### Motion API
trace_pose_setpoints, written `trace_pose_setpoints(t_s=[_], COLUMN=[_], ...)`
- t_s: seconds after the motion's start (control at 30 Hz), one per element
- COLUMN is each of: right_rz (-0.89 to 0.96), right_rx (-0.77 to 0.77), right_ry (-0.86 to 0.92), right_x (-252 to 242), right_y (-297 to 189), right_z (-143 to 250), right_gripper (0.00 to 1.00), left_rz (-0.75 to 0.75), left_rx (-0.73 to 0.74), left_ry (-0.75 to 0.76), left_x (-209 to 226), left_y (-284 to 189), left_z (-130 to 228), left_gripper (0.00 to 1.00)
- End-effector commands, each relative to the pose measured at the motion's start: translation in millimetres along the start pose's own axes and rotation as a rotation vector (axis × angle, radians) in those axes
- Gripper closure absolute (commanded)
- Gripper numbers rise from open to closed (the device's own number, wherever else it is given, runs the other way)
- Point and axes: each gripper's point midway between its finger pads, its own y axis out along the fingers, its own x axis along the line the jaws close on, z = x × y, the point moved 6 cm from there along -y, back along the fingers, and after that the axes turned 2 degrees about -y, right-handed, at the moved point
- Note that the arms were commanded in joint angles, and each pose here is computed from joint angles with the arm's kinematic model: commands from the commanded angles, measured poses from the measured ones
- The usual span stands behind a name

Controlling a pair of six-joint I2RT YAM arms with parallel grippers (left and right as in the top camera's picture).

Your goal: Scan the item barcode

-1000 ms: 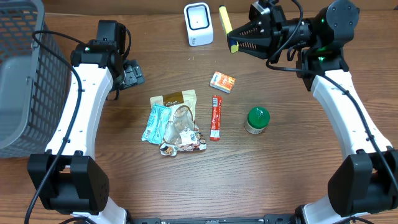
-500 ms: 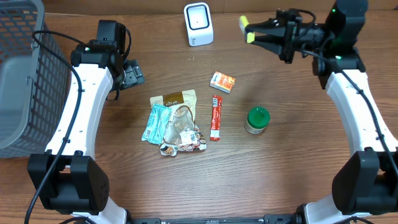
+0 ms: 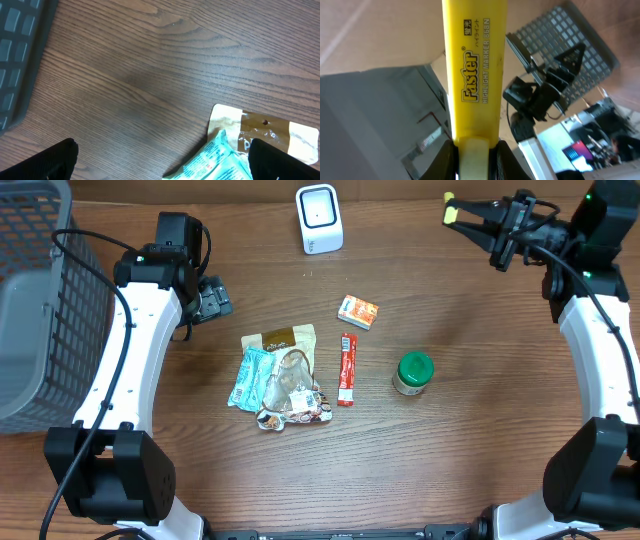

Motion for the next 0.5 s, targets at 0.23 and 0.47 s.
trace_pose_setpoints(t_s=[0.23,0.47], right_rz=[-0.186,-0.154], right_rx=[-0.301,-0.505], right_ry=[0.143,0.225], right_x=[19,-5], right_y=[-12,-14], right_z=[-32,-58], right_gripper=[0.96,0.96], left_rz=[0.001,0.001], left_rx=[-0.024,-0.024], left_ry=[-0.004,-0.004], left_x=[0,0], left_y=[-5,-5], left_z=[-5,-5], left_gripper=[0.00,0.00])
